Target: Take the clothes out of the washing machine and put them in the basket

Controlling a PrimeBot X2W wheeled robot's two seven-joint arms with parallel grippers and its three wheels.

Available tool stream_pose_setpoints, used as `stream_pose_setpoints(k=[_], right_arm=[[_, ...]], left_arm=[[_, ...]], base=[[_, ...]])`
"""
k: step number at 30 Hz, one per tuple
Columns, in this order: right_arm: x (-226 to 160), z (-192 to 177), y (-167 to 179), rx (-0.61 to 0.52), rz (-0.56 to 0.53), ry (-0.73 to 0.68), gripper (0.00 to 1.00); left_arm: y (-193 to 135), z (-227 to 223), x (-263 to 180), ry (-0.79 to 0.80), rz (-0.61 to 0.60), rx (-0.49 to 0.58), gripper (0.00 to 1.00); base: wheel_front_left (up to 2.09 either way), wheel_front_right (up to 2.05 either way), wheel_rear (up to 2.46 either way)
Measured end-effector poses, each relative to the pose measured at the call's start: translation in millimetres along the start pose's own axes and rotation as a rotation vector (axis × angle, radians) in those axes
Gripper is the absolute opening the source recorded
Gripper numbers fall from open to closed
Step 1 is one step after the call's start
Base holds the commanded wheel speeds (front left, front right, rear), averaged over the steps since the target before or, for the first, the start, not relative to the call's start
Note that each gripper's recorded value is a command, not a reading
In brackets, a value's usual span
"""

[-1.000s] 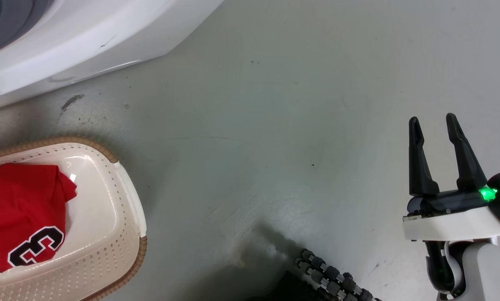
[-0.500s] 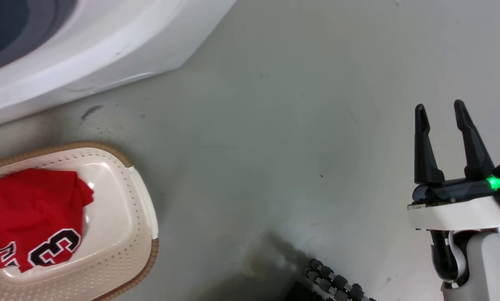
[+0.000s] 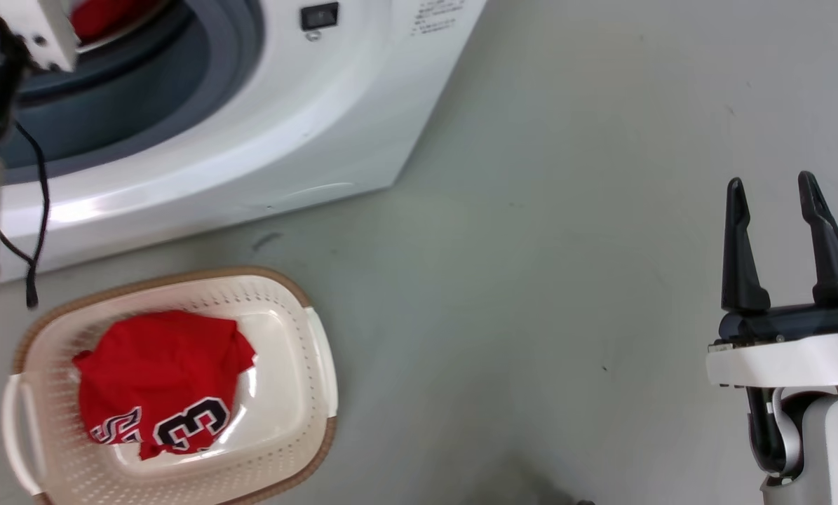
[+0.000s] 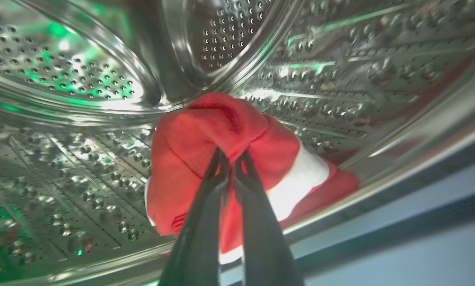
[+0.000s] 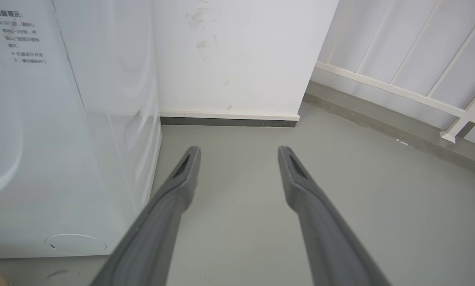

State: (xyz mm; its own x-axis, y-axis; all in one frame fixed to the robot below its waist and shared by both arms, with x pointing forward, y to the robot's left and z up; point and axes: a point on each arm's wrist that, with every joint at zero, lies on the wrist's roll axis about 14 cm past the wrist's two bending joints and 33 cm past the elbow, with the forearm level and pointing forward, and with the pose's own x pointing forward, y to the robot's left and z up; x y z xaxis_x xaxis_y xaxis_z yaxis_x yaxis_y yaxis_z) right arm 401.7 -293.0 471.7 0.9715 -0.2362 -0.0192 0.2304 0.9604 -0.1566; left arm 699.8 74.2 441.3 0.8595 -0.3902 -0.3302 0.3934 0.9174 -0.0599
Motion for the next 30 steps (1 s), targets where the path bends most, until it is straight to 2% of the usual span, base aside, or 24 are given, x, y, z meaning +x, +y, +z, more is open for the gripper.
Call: stream_pose_setpoints(k=[8, 21, 26, 30], right_arm=[[-4.4, 27.0, 14.3, 0.015, 0.046, -0.081, 1.0], [-17.3, 56.9, 44.1, 0.045, 0.138, -0.168, 1.0], [-22.9, 65.7, 55.2, 0.056, 0.172, -0.193, 1.0], [-24.6, 74.9, 63.6, 0.061, 0.198, -0.22, 1.0]], left_arm=[[-10.3, 14.0, -59.6, -0.168, 0.001, -0.006, 0.0], [-10.8, 33.6, -157.4, -0.375, 0.082, 0.028, 0.0], [-14.6, 66.2, -201.7, -0.519, 0.103, 0.01, 0.0], [-26.3, 73.2, -234.5, -0.59, 0.098, 0.013, 0.0]], base=[[0.0, 0.0, 0.0], [0.0, 0.0, 0.0], [0.0, 0.0, 0.0], [0.0, 0.0, 0.0]])
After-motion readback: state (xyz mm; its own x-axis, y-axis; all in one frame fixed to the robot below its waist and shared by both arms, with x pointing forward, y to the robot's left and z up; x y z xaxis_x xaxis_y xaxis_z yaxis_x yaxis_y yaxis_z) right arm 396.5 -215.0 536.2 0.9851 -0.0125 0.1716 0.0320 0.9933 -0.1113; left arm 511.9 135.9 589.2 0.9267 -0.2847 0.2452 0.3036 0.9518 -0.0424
